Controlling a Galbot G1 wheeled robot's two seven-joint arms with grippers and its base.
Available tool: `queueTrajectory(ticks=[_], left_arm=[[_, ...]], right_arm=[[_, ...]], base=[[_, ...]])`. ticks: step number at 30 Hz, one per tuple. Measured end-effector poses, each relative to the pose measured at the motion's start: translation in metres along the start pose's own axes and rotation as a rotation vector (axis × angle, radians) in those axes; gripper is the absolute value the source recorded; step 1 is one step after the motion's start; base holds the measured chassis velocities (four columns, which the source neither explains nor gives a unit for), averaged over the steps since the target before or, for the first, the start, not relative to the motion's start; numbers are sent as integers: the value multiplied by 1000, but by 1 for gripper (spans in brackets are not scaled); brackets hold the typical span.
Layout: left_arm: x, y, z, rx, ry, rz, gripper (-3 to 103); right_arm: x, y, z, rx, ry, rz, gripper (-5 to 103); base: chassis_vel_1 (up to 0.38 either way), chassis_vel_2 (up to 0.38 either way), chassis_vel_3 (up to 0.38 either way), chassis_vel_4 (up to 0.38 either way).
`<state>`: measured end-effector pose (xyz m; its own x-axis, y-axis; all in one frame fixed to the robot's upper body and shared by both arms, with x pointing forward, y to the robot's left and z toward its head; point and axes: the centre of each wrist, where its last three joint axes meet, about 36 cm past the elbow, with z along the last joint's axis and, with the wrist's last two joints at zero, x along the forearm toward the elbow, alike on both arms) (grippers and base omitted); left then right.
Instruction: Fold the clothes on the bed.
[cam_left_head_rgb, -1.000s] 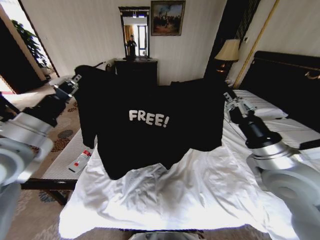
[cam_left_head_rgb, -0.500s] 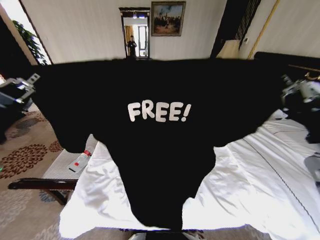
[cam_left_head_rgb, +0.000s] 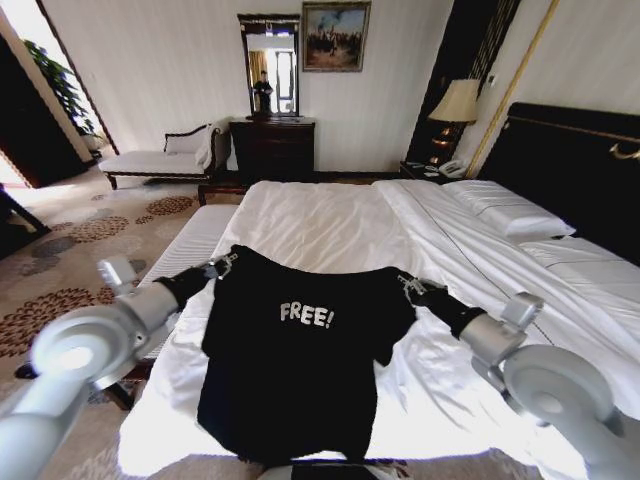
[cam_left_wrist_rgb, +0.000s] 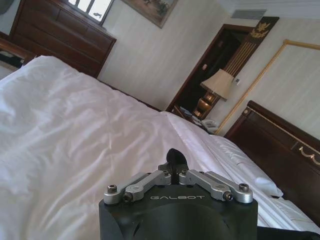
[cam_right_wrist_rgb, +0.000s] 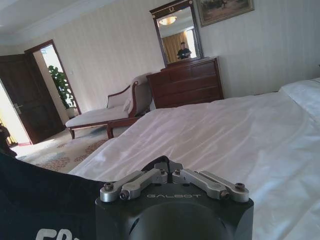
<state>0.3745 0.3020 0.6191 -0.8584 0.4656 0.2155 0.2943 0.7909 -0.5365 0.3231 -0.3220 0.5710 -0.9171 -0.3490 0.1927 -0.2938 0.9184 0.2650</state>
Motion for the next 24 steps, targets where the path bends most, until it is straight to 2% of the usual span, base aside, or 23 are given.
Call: queueTrajectory(ticks=[5,11,14,15,18,19,20,21,24], left_arm=[[-21,11,15,27,19,-22,2],[-17,2,19,51,-21,22,2],[13,-21,7,69,-120,126,2],[13,-21,7,69,-120,126,2],[42,-36,-1,87,-218,222,2],[49,-41,-1,101,-246,258,2],[49,-41,-1,101,-246,258,2],[56,-44,-2,115,-274,293,2],[65,-46,-7,132,-360,327,2]], right_arm=[[-13,-18,20,-23,-21,41,0],[-15,-19,23,-54,-101,14,0],[-7,-13,11,-108,-246,-60,0],[-7,-13,11,-108,-246,-60,0],[1,-7,-1,-150,-370,-150,0],[3,-5,-4,-149,-414,-191,0],[3,-5,-4,-149,-414,-191,0],[5,-3,-7,-142,-457,-232,0],[7,-1,-13,-100,-556,-308,0]], base=[[0,0,0,0],[0,0,0,0],[0,0,0,0],[0,0,0,0],[0,0,0,0],[0,0,0,0],[0,0,0,0],[0,0,0,0],[0,0,0,0]])
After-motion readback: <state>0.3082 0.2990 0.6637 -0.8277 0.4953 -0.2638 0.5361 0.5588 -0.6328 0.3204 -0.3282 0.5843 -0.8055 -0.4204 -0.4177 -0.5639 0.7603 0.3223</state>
